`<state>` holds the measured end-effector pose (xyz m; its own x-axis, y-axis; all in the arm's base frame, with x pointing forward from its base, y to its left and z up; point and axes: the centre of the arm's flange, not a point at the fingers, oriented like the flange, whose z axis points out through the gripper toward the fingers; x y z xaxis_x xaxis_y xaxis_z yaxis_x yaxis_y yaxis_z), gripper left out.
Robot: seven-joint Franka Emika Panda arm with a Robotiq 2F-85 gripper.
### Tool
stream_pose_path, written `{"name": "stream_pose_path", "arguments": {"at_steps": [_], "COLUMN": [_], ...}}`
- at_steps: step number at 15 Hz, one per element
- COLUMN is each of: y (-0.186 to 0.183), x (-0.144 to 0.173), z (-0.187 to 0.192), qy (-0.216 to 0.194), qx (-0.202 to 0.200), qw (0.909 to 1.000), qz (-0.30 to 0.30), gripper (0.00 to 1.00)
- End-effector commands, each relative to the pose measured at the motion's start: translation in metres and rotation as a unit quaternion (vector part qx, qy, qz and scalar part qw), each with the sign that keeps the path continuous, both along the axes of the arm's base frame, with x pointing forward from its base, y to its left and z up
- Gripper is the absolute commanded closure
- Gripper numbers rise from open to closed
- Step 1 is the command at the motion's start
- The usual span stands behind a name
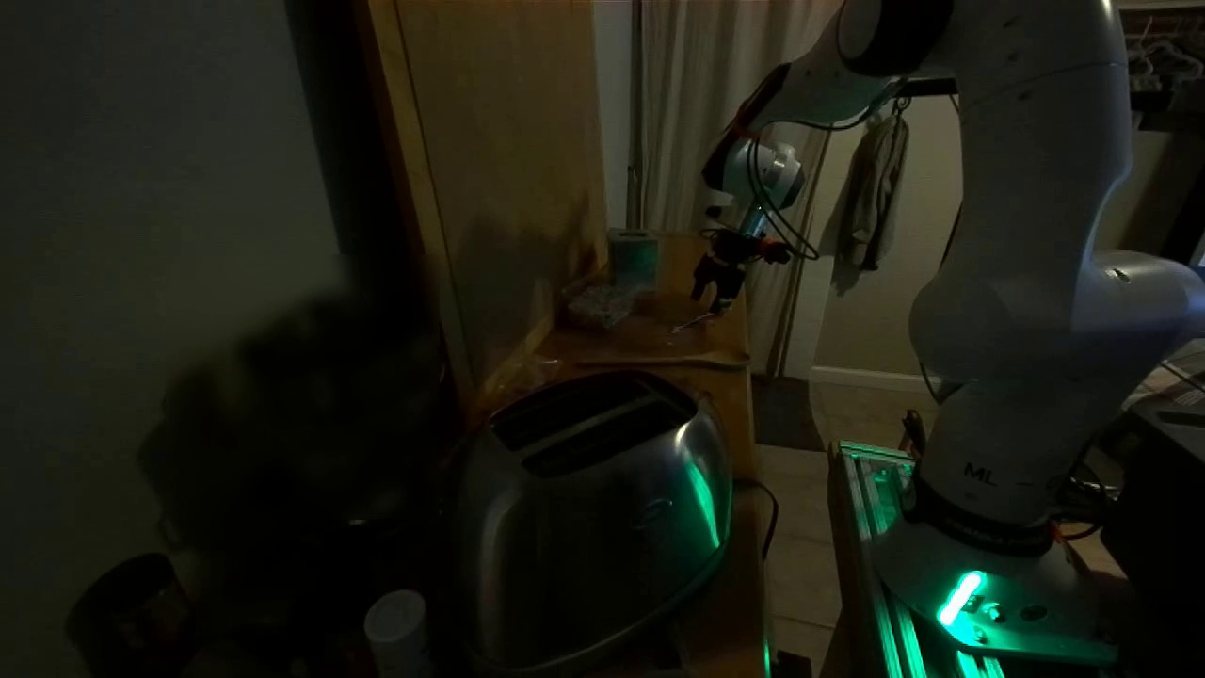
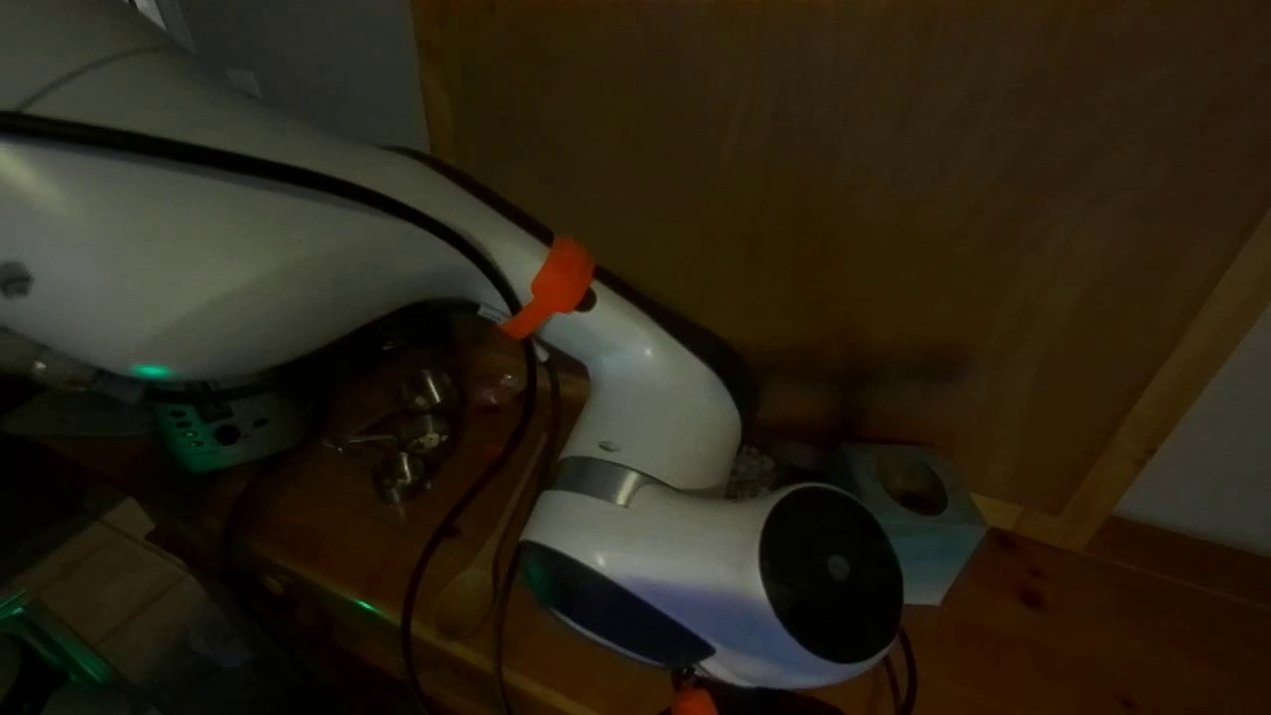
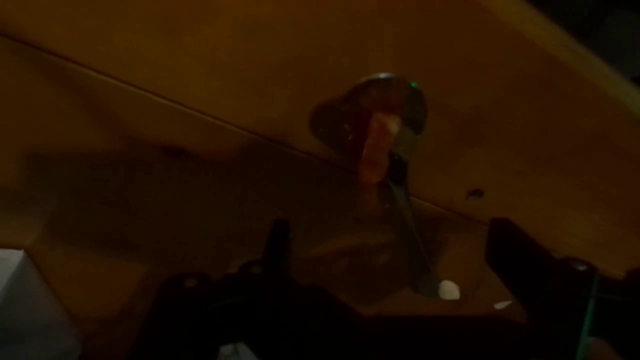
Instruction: Put the orange objects on the silver spoon then use the spoon to place the objects in the small measuring cup.
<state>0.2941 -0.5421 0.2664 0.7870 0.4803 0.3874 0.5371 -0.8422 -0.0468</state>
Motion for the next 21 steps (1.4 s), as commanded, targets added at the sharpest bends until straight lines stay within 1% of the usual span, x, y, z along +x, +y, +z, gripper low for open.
{"name": "stream_pose_path", "arguments": {"at_steps": [1, 6, 8, 9, 10, 11, 12, 13, 18, 20, 21], "y": [0.019, 0.028, 0.031, 0.032, 0.032, 0.034, 0.034, 0.034, 0.035, 0.035, 0.035], "x": [-0.004, 0.001, 0.004, 0.004, 0.006, 0.007, 0.008, 0.009, 0.013, 0.014, 0.013], "z": [-0.002, -0.009, -0.01, -0.009, -0.009, -0.009, -0.008, -0.006, -0.004, -0.004, -0.004], "qy": [0.019, 0.037, 0.039, 0.039, 0.037, 0.037, 0.035, 0.034, 0.031, 0.03, 0.029], "qx": [-0.024, -0.037, -0.039, -0.041, -0.044, -0.046, -0.049, -0.05, -0.056, -0.057, -0.058], "qw": [0.9988, 0.9963, 0.9955, 0.9952, 0.9949, 0.9946, 0.9945, 0.9943, 0.9938, 0.9937, 0.9935], "qz": [0.037, 0.068, 0.076, 0.079, 0.083, 0.085, 0.086, 0.088, 0.091, 0.092, 0.094], "gripper": [0.0, 0.0, 0.04, 0.1, 0.29, 0.3, 0.36, 0.45, 0.8, 0.92, 0.94]}}
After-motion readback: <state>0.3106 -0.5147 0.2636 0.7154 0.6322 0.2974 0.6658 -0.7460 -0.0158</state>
